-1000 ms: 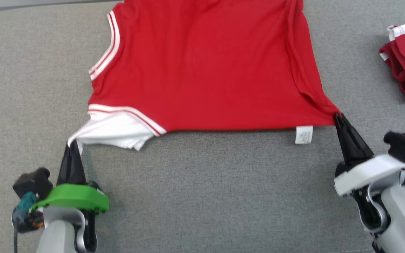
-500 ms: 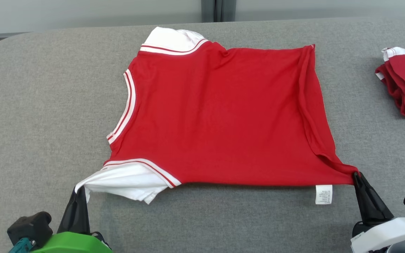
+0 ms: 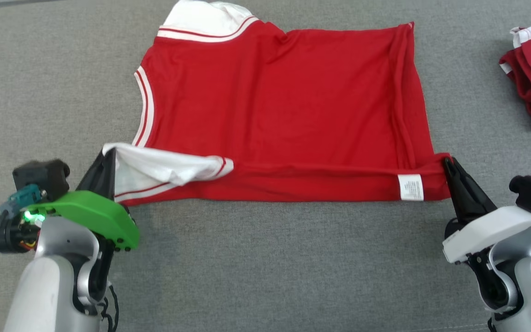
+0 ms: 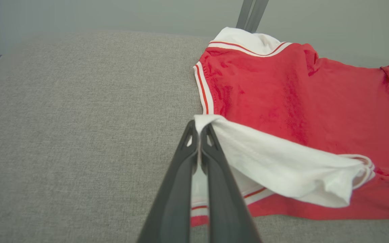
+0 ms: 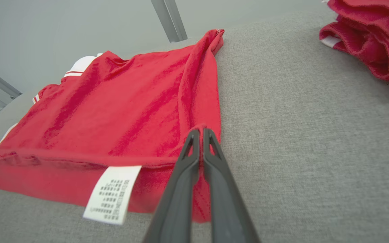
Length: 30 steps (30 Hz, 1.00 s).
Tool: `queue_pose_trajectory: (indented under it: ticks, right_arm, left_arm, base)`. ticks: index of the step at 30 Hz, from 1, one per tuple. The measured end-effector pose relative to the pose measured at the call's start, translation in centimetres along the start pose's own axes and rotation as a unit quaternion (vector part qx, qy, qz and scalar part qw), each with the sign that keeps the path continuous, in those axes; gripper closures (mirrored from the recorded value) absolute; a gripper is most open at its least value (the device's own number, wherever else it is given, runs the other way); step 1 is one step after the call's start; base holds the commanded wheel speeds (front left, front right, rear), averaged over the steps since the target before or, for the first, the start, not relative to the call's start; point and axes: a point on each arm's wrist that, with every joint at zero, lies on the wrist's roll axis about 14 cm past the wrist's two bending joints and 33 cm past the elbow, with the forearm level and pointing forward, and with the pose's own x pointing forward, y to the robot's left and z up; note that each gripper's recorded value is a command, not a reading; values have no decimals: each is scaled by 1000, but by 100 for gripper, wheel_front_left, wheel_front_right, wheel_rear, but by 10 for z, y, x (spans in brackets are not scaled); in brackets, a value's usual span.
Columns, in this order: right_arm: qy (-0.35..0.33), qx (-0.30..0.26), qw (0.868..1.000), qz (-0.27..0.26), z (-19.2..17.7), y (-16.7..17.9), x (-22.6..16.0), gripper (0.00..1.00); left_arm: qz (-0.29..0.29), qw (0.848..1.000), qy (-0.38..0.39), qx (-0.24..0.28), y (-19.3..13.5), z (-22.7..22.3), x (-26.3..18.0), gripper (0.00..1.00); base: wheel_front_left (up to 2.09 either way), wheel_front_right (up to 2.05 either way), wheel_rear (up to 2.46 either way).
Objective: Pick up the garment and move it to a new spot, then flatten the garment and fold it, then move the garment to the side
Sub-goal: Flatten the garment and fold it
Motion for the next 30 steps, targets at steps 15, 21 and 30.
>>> queue_pose_trajectory:
  ticks: [15, 21, 30]
  right_arm:
    - [-129, -67, 989, 32, 40, 9, 23, 0]
    - [-139, -89, 986, 28, 41, 12, -4, 0]
    - [-145, -77, 986, 10, 38, 13, -34, 0]
  left_arm:
    - [-1, 986, -167, 5, -10, 36, 36, 0]
    - [13, 978, -207, 26, -13, 34, 5, 0]
    - [23, 981, -191, 24, -16, 13, -24, 0]
  base:
    - [0, 0, 0]
    - [0, 0, 0]
    - [0, 0, 0]
